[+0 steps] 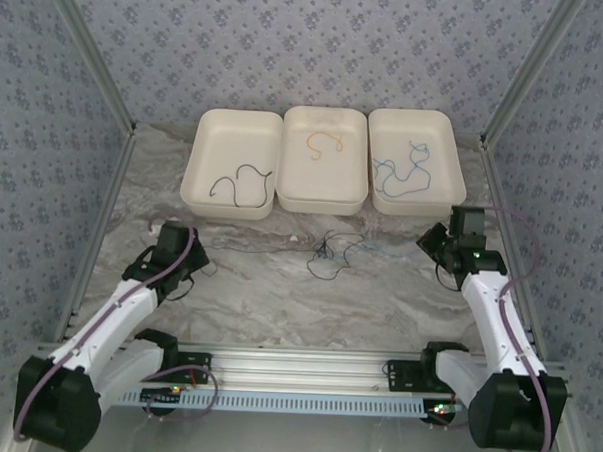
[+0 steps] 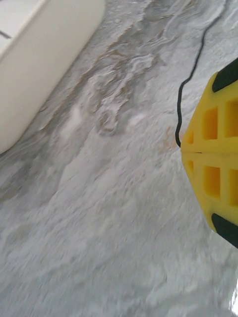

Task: Untangle the cables

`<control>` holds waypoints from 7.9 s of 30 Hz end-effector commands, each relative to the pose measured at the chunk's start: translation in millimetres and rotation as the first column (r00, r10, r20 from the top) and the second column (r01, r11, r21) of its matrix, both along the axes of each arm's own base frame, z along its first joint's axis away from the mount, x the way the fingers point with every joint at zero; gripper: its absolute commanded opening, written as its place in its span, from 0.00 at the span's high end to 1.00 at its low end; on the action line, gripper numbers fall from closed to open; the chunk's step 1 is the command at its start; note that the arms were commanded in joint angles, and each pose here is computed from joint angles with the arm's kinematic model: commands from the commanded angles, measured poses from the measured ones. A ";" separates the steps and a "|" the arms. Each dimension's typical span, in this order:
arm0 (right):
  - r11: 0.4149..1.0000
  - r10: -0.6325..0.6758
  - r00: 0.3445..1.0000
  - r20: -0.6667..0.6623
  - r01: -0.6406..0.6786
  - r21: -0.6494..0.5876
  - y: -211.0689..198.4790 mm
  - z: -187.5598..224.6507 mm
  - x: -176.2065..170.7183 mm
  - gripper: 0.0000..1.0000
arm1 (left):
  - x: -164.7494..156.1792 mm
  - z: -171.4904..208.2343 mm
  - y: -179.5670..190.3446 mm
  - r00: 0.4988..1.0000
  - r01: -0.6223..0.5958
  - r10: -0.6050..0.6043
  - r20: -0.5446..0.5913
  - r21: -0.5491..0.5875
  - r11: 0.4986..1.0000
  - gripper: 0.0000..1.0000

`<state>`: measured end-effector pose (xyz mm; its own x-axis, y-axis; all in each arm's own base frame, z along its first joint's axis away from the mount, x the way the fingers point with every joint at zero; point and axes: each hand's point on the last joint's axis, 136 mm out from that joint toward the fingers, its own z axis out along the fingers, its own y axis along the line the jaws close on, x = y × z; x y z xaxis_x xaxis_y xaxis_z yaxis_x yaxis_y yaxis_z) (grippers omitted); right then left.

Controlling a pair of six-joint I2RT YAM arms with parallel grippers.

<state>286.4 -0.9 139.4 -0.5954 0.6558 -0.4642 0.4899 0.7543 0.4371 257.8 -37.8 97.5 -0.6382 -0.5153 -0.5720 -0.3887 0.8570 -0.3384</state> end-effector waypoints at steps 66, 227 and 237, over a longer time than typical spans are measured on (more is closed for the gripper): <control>0.272 0.841 0.394 -0.371 -0.900 -0.341 284.5 -93.6 -2.0 0.65 | 10.2 37.9 -1.4 0.994 0.031 -0.005 0.107 -0.248 0.968 1.00; 0.934 0.237 0.957 0.166 -0.178 -0.309 181.6 101.9 74.7 1.00 | -47.6 74.2 -79.5 0.918 0.367 -0.316 0.239 -0.211 0.906 1.00; 0.982 0.055 0.850 0.524 0.048 -0.182 44.8 264.3 90.5 1.00 | -48.0 30.2 -72.2 0.952 0.302 -0.282 0.121 -0.193 0.934 1.00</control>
